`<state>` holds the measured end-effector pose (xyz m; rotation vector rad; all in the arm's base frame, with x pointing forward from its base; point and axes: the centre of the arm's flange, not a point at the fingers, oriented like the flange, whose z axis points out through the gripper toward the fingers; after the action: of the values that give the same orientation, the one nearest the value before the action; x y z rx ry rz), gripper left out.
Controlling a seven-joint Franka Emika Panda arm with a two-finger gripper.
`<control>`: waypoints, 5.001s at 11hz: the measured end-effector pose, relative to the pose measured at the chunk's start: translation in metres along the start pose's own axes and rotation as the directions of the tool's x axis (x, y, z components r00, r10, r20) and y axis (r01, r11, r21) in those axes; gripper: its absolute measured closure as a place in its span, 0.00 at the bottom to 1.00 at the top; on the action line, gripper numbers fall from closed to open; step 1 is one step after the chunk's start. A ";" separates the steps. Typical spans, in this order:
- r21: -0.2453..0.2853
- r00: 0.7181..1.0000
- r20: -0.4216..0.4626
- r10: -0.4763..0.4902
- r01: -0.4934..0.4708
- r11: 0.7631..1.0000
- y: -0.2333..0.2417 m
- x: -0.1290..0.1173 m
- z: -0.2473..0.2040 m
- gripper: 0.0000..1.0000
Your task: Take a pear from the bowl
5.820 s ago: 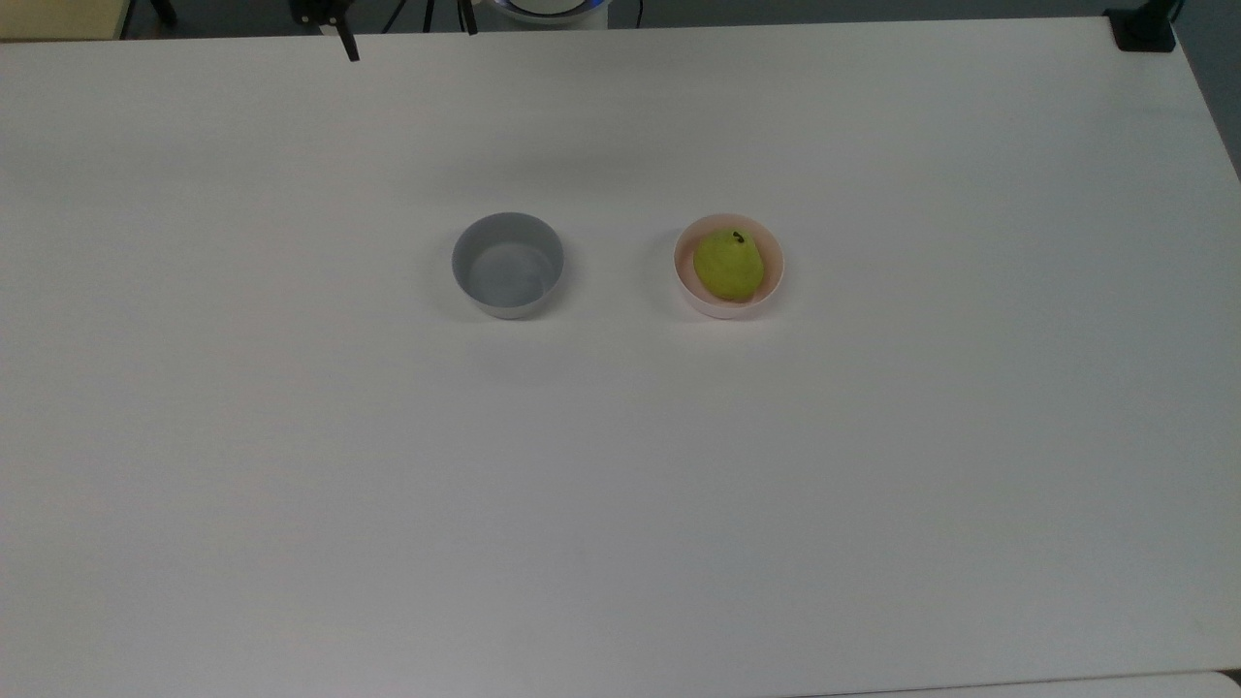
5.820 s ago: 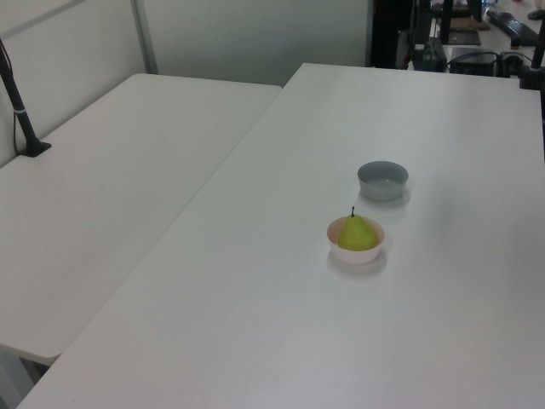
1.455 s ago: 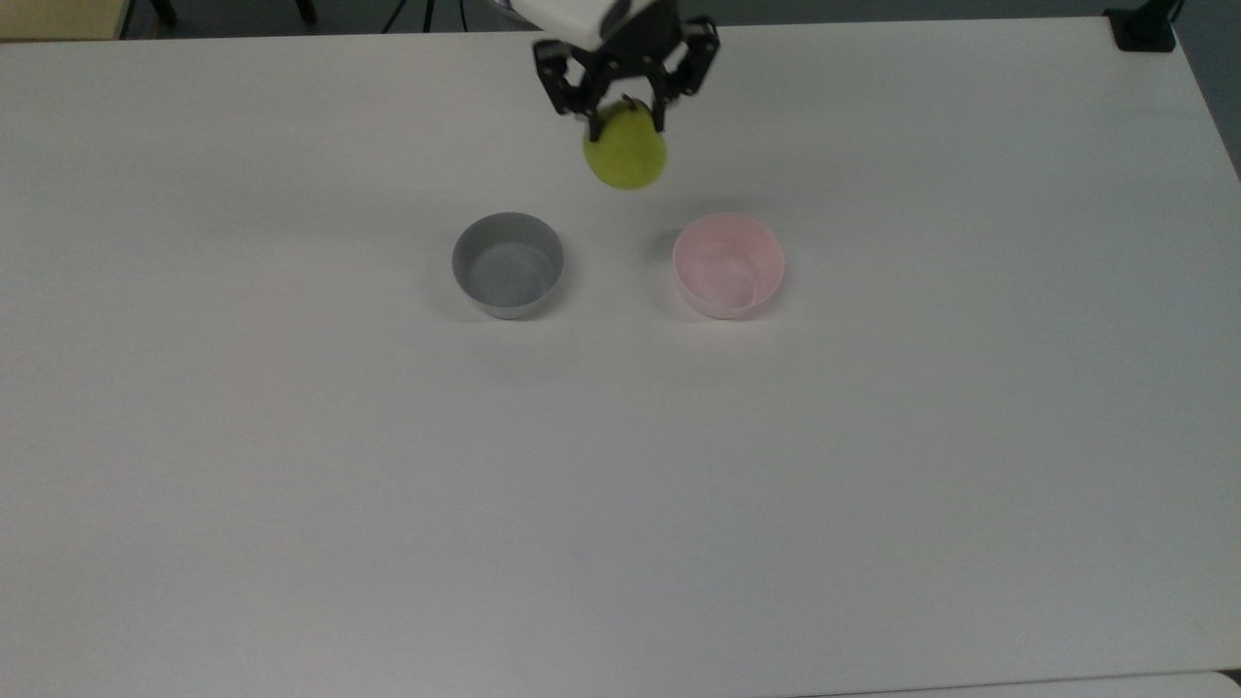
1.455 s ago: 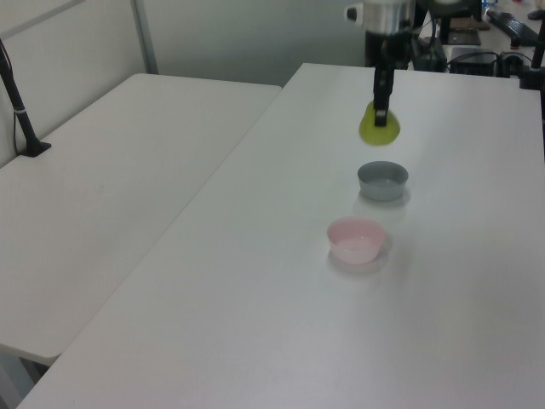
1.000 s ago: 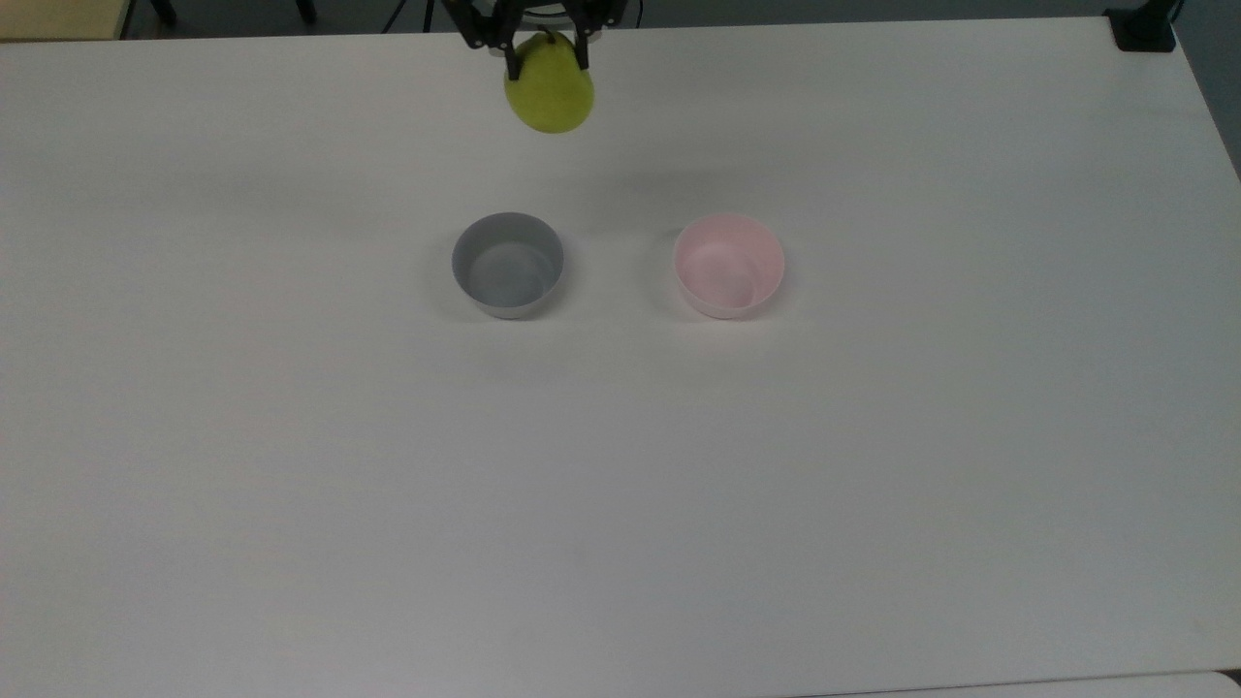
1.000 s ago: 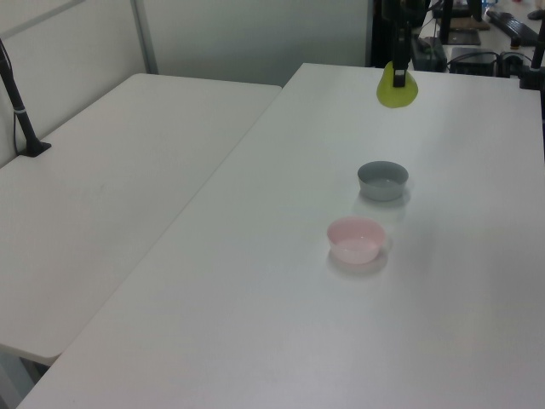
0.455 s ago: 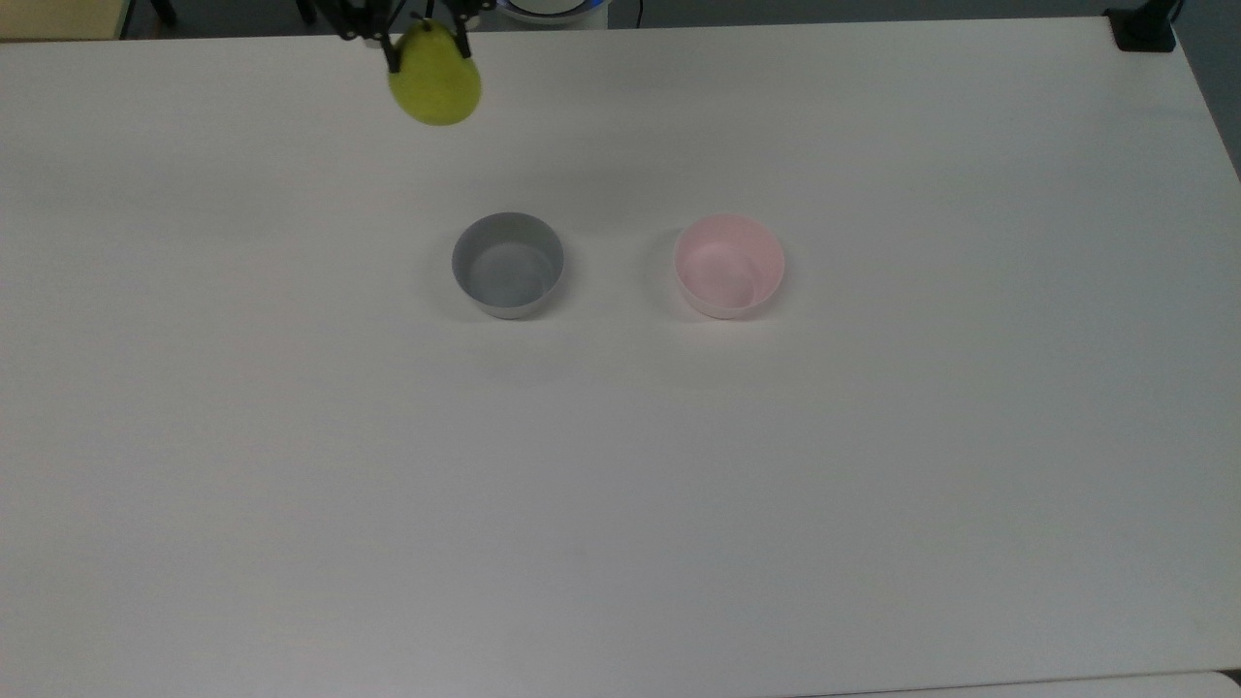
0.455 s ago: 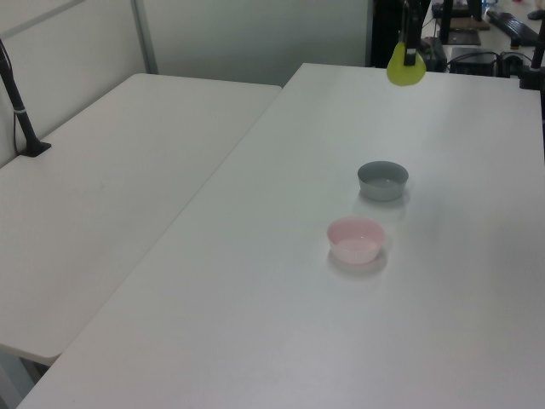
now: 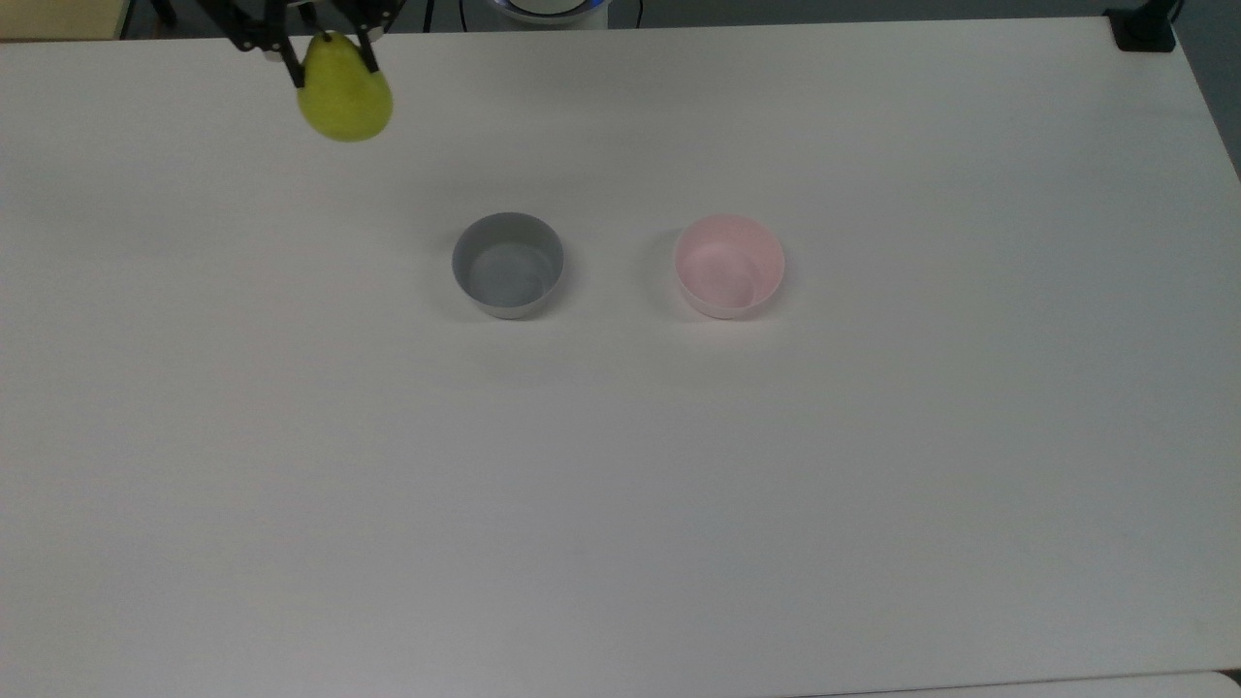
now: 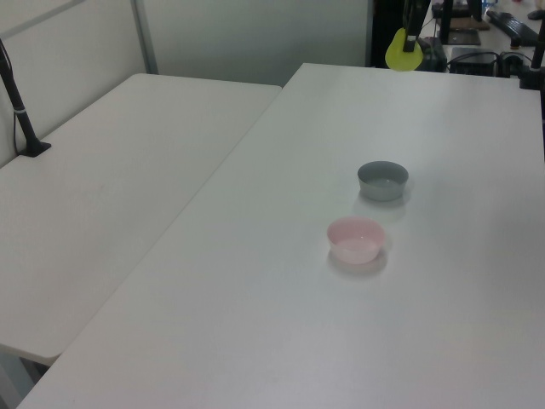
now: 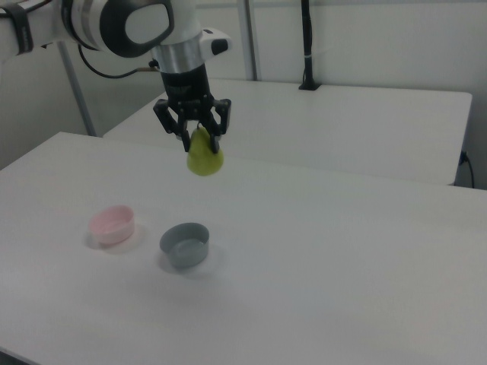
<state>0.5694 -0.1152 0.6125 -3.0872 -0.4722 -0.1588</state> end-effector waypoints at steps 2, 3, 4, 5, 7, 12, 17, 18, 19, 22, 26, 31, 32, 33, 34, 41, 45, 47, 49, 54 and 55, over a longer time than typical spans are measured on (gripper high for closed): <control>-0.009 1.000 -0.006 0.016 -0.016 1.000 0.021 -0.005 0.013 0.45; -0.020 1.000 -0.010 0.025 -0.025 0.999 0.028 -0.002 0.025 0.45; -0.028 1.000 -0.006 0.029 -0.030 0.999 0.033 0.003 0.042 0.45; -0.032 0.999 0.002 0.035 -0.035 0.999 0.038 0.006 0.058 0.45; -0.037 0.999 0.021 0.043 -0.043 0.998 0.050 0.006 0.085 0.45; -0.050 0.997 0.052 0.065 -0.063 0.997 0.075 -0.005 0.158 0.45; -0.011 0.992 0.070 0.106 -0.106 0.994 0.084 0.000 0.209 0.45; -0.013 0.992 0.060 0.112 -0.111 0.994 0.085 0.002 0.217 0.45; -0.015 0.992 0.063 0.113 -0.112 0.994 0.086 0.003 0.225 0.45; -0.011 0.990 0.090 0.110 -0.109 0.994 0.085 0.005 0.247 0.45; -0.014 0.989 0.102 0.110 -0.109 0.994 0.086 0.005 0.260 0.45; -0.018 0.989 0.094 0.115 -0.114 0.993 0.090 0.004 0.256 0.13; -0.020 0.990 0.084 0.115 -0.113 0.993 0.090 0.005 0.249 0.00; -0.019 0.991 0.075 0.115 -0.114 0.993 0.089 0.005 0.239 0.00; -0.009 0.991 0.071 0.114 -0.113 0.994 0.087 0.004 0.224 0.00; 0.012 0.975 0.013 0.222 -0.223 0.975 0.065 -0.016 0.086 0.00; 0.052 0.958 0.023 0.285 -0.286 0.957 0.033 -0.024 0.036 0.00; 0.031 0.934 0.022 0.355 -0.356 0.934 0.008 -0.017 0.018 0.00; 0.019 0.930 0.036 0.366 -0.367 0.930 -0.019 -0.009 0.010 0.00; 0.005 0.978 0.041 0.204 -0.205 0.979 -0.068 0.014 0.012 0.00; 0.006 0.982 0.043 0.184 -0.184 0.983 -0.068 0.014 0.013 0.00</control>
<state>0.5638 -0.0458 0.6008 -3.1079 -0.1850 -0.0875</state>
